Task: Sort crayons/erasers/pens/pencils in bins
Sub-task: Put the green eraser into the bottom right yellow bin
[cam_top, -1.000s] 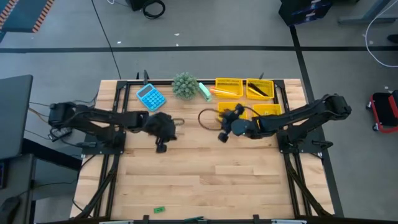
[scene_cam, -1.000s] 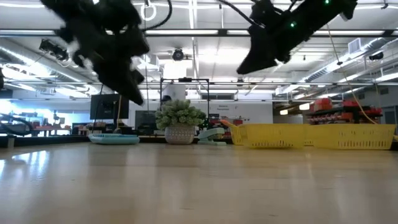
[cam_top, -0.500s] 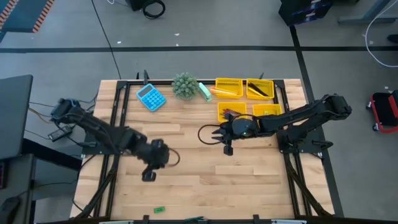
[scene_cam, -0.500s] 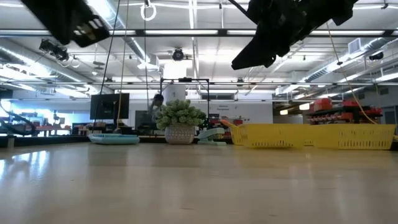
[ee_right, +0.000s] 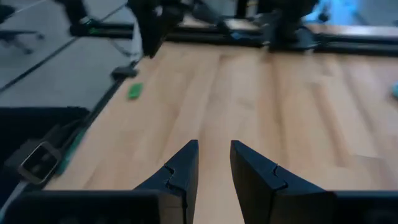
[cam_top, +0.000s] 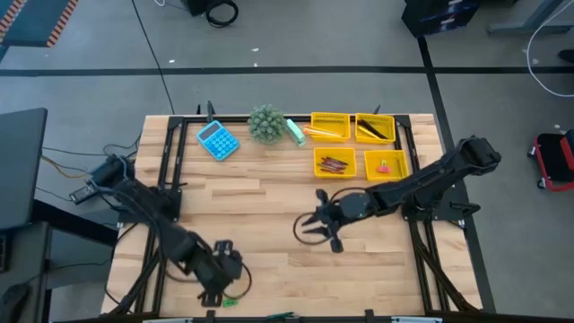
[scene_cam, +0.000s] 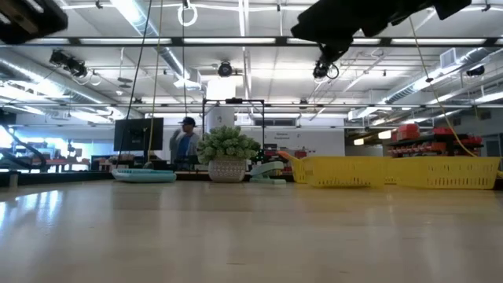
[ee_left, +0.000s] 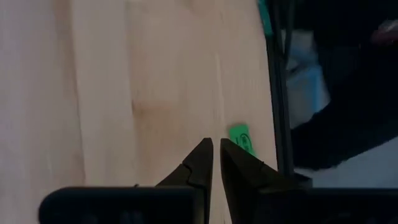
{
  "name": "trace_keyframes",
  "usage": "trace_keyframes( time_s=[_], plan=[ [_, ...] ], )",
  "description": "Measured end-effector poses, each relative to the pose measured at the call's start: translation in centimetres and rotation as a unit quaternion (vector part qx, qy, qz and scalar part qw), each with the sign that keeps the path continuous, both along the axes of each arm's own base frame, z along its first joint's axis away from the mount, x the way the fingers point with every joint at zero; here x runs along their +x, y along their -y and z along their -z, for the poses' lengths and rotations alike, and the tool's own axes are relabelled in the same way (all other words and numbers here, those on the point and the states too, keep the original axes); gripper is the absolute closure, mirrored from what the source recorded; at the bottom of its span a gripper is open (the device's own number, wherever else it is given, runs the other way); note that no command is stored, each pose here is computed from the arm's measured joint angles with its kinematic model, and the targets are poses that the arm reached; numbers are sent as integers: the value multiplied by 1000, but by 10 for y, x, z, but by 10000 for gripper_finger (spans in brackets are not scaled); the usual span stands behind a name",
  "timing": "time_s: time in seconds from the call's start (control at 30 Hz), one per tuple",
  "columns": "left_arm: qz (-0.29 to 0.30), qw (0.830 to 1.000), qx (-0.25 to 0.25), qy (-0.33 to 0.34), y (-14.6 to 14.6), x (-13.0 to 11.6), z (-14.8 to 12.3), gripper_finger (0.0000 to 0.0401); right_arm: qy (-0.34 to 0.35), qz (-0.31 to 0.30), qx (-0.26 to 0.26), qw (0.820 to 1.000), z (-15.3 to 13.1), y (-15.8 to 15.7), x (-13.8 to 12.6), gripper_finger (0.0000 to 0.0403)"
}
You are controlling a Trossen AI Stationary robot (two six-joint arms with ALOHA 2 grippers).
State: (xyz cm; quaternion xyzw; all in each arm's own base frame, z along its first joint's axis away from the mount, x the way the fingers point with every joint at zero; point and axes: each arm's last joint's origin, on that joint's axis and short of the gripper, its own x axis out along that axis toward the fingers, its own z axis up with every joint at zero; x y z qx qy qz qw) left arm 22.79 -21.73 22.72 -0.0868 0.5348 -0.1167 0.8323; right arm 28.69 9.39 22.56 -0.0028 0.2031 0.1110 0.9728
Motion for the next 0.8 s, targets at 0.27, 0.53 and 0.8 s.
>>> trace_keyframes(
  time_s=[0.27,0.53,0.8],
  plan=[
    [4,999,31,-38,45,29,6,336,-31,-39,1,999,19,-14,4,303],
    [-65,992,-27,-100,69,48,19,213,-59,-50,2,997,31,-23,3,303],
    [-132,975,-8,-181,80,39,48,162,-70,-39,15,997,32,-31,-1,303]
  ],
)
